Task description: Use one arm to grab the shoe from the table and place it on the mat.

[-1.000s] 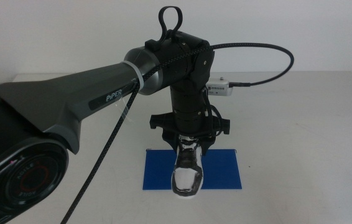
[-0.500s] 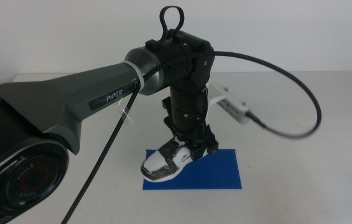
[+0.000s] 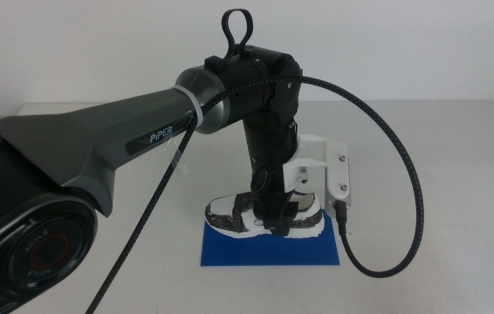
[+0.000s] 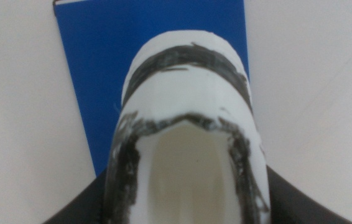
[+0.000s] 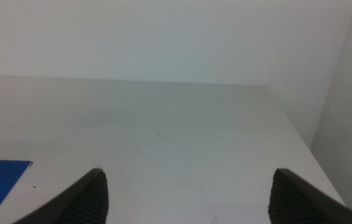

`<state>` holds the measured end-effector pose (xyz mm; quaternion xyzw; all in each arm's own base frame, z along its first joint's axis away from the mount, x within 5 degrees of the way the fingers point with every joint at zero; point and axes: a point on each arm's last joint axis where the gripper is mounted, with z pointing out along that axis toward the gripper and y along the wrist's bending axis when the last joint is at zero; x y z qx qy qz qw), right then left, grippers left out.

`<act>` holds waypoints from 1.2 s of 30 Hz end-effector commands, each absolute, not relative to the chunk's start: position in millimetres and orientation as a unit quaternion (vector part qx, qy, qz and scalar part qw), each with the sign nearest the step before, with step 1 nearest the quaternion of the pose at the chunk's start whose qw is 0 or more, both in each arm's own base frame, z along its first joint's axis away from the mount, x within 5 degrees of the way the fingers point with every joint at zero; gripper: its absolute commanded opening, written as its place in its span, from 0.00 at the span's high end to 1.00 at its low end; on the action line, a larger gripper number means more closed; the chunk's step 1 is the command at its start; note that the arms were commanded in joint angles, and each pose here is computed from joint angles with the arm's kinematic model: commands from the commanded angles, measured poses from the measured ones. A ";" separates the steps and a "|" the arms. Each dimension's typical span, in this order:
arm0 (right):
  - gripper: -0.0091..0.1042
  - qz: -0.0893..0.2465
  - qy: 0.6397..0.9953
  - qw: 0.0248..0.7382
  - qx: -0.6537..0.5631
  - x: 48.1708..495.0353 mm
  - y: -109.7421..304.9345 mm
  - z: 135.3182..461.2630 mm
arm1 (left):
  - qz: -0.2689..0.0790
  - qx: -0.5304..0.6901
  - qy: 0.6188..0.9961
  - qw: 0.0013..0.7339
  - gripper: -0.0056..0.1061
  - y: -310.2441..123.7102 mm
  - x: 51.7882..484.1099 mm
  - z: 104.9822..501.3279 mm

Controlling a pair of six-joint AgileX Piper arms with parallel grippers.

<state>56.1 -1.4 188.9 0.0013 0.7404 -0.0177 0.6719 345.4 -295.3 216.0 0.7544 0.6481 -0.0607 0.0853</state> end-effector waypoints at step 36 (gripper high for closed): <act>0.33 -0.029 0.702 0.711 -0.003 54.5 -1.9 200.5 | -0.082 0.735 0.667 0.088 0.93 -303.6 350.3 205.3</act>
